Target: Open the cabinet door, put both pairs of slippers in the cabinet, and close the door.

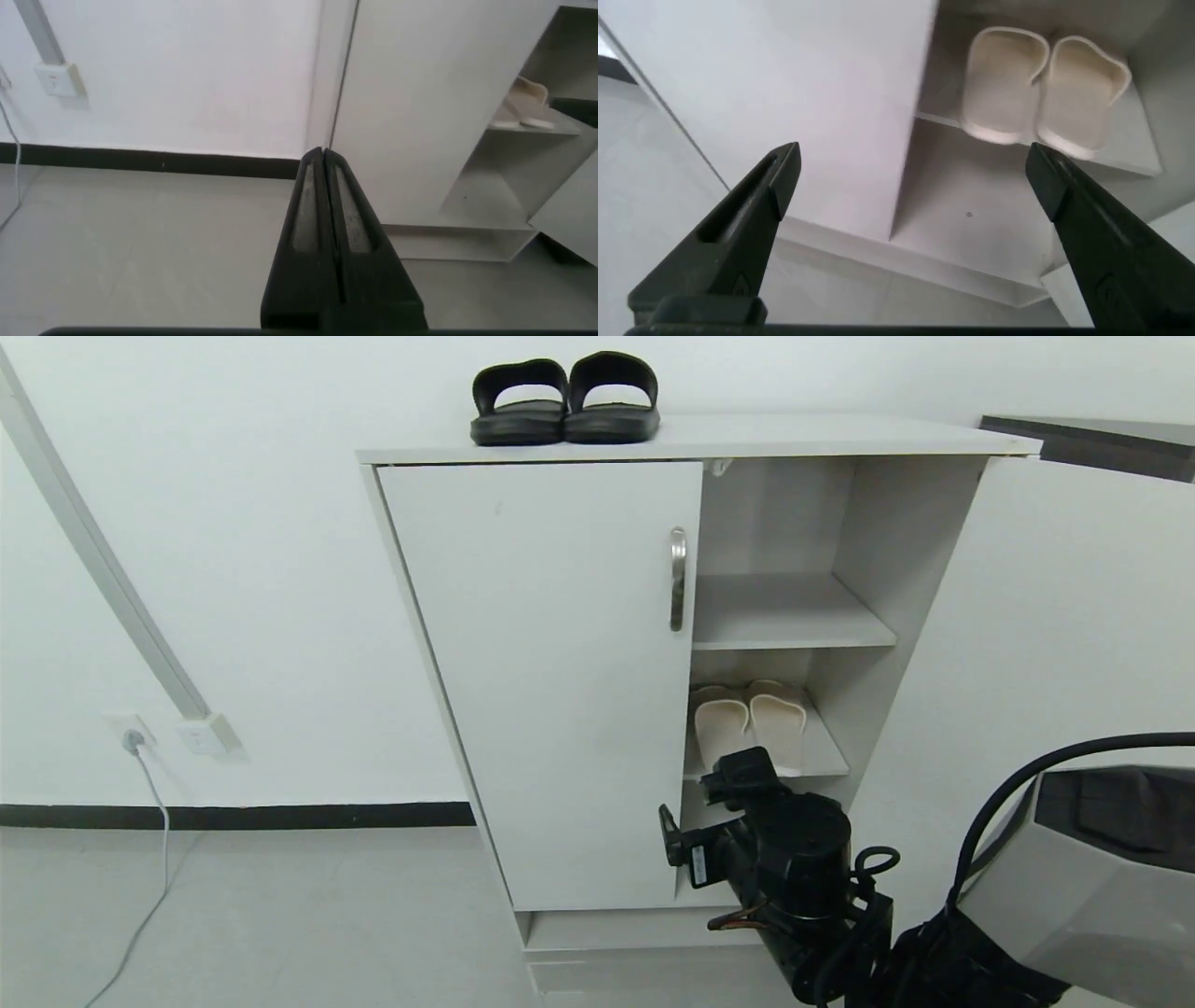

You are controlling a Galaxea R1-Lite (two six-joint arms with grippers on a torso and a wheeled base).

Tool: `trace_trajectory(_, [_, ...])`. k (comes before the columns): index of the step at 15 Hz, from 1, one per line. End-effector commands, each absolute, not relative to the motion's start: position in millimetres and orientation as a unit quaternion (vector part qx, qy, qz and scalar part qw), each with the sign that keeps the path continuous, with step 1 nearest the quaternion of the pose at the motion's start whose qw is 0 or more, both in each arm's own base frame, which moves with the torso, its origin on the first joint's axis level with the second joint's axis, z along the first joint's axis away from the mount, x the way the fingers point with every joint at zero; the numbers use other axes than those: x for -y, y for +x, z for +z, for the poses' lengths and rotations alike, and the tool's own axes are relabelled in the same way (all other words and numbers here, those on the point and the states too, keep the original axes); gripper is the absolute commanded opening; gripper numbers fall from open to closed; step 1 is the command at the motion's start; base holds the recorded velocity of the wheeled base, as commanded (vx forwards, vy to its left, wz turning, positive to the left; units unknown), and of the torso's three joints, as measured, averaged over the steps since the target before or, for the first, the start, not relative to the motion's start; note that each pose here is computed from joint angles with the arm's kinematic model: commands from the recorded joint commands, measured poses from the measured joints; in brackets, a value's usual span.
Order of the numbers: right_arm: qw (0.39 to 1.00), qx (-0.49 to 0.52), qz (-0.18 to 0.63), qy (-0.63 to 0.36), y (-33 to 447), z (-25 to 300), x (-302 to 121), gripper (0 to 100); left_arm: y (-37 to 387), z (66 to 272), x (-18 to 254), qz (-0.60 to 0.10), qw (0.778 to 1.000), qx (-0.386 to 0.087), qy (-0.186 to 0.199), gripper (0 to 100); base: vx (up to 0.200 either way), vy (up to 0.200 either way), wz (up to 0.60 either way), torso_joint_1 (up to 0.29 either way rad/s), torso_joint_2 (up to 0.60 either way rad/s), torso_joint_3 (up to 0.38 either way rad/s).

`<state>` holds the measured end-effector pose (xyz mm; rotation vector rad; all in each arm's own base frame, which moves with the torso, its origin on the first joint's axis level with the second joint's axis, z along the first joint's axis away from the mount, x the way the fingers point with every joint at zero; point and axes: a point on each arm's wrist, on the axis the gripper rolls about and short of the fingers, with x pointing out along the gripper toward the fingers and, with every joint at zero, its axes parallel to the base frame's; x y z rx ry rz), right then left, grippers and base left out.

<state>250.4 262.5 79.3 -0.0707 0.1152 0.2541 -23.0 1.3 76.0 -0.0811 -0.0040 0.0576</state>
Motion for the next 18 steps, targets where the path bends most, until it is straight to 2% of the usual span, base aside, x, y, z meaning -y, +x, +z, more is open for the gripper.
trace_trajectory(1, [0.99, -0.059, 0.121, -0.035, 253.7, 78.2, -259.6, 100, -22.8, 75.9, -1.3, 0.029, 0.999, 0.001, -0.041, 0, 0.0, 0.2, 0.0, 0.002, 0.0, 0.002])
trace_trajectory(9, [0.991, -0.05, 0.122, -0.025, 260.8, 80.2, -253.4, 100, -22.8, 75.9, -1.3, 0.029, 0.999, 0.001, -0.041, 0, 0.0, 0.2, 0.0, 0.002, 0.0, 0.002])
trace_trajectory(18, [0.991, -0.058, 0.119, -0.032, 262.8, 73.5, -251.5, 100, -22.8, 75.9, -1.3, 0.03, 0.999, 0.001, -0.04, 0, 0.0, 0.0, 0.0, 0.0, 0.0, 0.0])
